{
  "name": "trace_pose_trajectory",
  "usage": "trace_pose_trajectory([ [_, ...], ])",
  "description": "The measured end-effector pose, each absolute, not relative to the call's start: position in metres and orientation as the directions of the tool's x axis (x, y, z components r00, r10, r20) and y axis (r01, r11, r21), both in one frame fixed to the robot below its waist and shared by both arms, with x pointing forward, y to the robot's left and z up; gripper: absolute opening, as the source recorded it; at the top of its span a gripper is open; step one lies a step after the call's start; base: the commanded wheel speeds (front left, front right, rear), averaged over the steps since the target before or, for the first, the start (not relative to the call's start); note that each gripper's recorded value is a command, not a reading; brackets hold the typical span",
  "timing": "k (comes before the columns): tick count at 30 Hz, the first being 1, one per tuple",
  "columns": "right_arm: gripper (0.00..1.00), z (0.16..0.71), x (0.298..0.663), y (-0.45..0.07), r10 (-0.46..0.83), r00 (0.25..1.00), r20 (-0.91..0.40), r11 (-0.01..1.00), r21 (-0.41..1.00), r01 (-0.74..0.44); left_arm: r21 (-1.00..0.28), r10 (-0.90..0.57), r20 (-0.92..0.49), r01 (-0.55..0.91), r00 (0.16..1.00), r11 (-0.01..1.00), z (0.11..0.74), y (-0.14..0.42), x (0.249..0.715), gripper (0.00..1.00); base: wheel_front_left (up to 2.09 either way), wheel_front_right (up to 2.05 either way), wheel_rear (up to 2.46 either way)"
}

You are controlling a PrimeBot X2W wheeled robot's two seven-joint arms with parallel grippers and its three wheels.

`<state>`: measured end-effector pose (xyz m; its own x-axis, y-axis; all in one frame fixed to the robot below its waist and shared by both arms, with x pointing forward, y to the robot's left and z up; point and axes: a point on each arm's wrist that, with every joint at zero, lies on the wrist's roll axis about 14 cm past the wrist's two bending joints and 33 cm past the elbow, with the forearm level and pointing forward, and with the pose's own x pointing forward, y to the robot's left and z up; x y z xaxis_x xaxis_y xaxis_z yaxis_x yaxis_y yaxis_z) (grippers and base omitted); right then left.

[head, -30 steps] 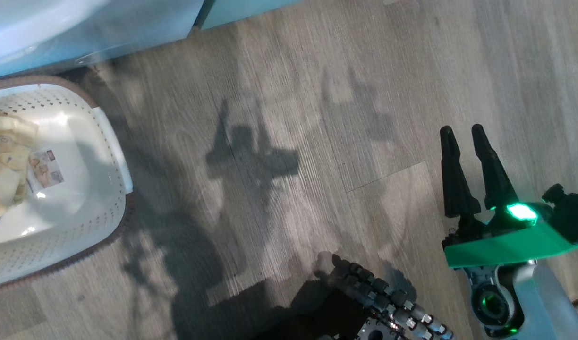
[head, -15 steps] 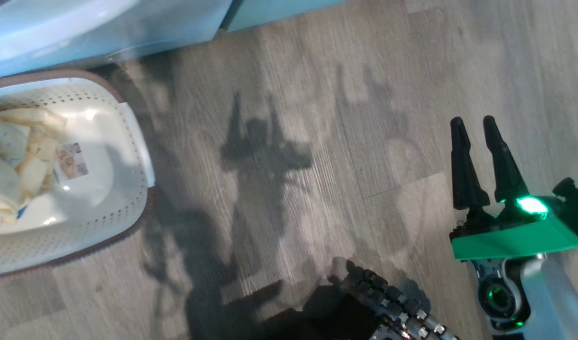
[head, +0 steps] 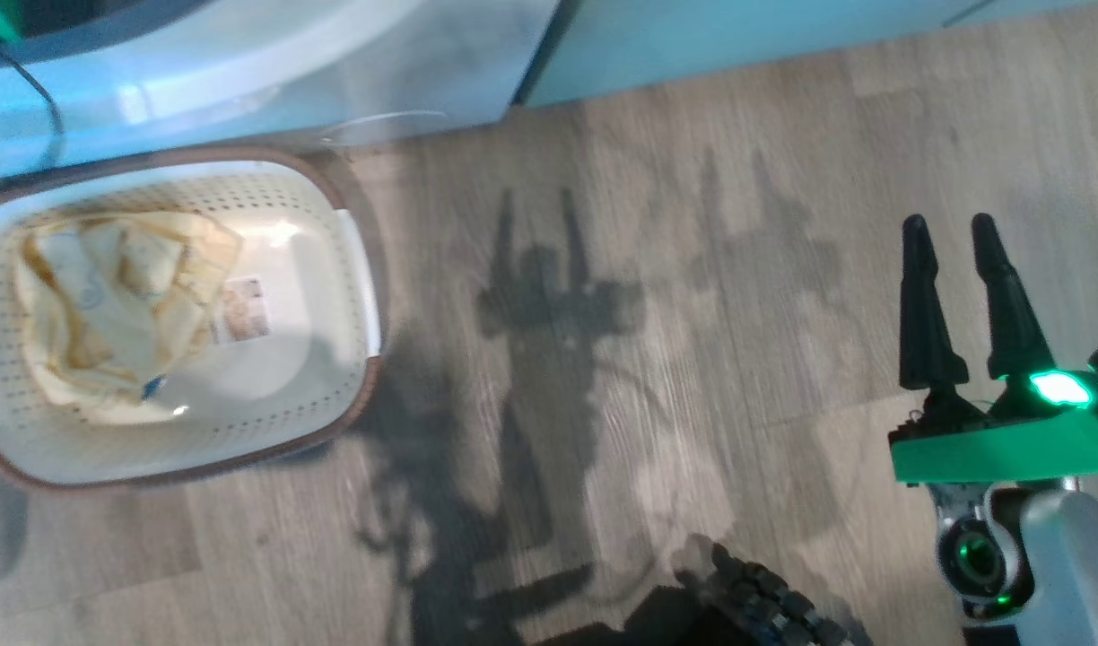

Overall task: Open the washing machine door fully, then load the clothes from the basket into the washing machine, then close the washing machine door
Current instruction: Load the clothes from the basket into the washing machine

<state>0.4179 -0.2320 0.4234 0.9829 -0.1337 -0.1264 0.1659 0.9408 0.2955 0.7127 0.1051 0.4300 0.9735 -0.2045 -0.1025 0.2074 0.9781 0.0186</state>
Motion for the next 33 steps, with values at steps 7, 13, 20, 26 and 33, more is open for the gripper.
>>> trace_pose_trajectory([
  [7,1.00,0.439,0.427,-0.221,-0.090,0.993,-0.071,0.956,0.274,0.106,-0.008,-0.182,0.007,0.182,0.983,0.983,0.458,0.115,0.649,1.00,0.00,0.00,0.00],
  [13,1.00,0.445,0.427,-0.206,-0.044,0.998,-0.053,0.964,0.260,0.056,-0.023,-0.148,0.026,0.149,0.989,0.989,0.470,0.128,0.586,1.00,0.00,0.00,0.00],
  [20,1.00,0.447,0.423,-0.184,0.020,0.998,-0.052,0.971,0.240,-0.007,-0.080,-0.155,-0.007,0.154,0.988,0.985,0.471,0.131,0.515,1.00,0.00,0.00,0.00],
  [26,1.00,0.450,0.416,-0.167,0.073,0.996,-0.045,0.972,0.226,-0.061,-0.109,-0.132,-0.033,0.128,0.991,0.986,0.471,0.133,0.474,1.00,0.00,0.00,0.00],
  [33,1.00,0.461,0.403,-0.152,0.112,0.993,-0.027,0.966,0.236,-0.103,-0.136,-0.074,-0.051,0.066,0.996,0.989,0.475,0.142,0.437,1.00,0.00,0.00,0.00],
])
